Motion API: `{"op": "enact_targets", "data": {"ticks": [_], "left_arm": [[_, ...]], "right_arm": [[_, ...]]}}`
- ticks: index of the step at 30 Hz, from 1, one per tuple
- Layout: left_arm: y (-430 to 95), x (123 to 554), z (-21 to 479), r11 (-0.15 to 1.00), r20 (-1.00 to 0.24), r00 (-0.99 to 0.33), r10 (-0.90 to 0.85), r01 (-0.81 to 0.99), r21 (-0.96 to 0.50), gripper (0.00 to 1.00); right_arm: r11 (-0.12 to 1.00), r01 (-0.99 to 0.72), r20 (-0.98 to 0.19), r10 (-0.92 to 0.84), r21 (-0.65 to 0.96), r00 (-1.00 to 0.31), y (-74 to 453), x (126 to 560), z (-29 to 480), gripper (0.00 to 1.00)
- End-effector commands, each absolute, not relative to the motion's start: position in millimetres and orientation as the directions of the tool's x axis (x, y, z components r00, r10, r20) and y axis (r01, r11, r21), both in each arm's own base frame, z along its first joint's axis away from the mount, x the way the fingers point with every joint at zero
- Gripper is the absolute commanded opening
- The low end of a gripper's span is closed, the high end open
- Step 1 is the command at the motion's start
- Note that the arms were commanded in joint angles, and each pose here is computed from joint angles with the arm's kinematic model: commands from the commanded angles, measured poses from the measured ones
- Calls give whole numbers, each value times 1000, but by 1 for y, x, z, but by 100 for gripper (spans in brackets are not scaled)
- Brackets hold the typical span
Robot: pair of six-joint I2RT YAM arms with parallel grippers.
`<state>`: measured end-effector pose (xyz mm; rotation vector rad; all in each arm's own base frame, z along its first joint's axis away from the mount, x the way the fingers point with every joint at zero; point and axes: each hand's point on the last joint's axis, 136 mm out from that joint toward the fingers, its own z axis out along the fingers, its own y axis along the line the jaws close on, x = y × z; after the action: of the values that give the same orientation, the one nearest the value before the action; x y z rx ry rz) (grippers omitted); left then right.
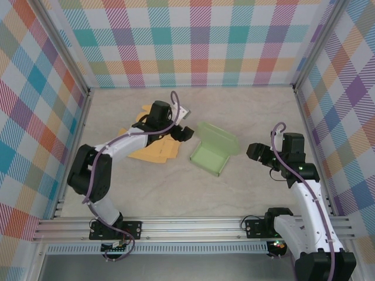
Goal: Fold the paper box
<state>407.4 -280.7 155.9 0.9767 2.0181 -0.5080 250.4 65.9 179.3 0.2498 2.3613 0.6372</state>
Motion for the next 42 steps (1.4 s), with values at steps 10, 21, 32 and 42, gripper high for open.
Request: {"op": "enact_targets", "data": {"ticks": [10,21,32,42], "left_arm": [[-316,400,136,318,-796,-200,571,948,-10,84],[-328,399,129,254,-765,-210,609,965,-63,66],[-332,407,120,248,-725,-203,658,968,-45,53],[-338,406,125,236,-717,-207,665,970,-61,34]], "right_arm": [[859,-92,-575,254,504,-778,86,251,177,78],[914,-162,-594,100,372,-798,107,272,162,73],[935,-228,-600,-20,273,-800,128,308,147,69],[942,-246,-602,-62,228,-796,137,325,145,51]]}}
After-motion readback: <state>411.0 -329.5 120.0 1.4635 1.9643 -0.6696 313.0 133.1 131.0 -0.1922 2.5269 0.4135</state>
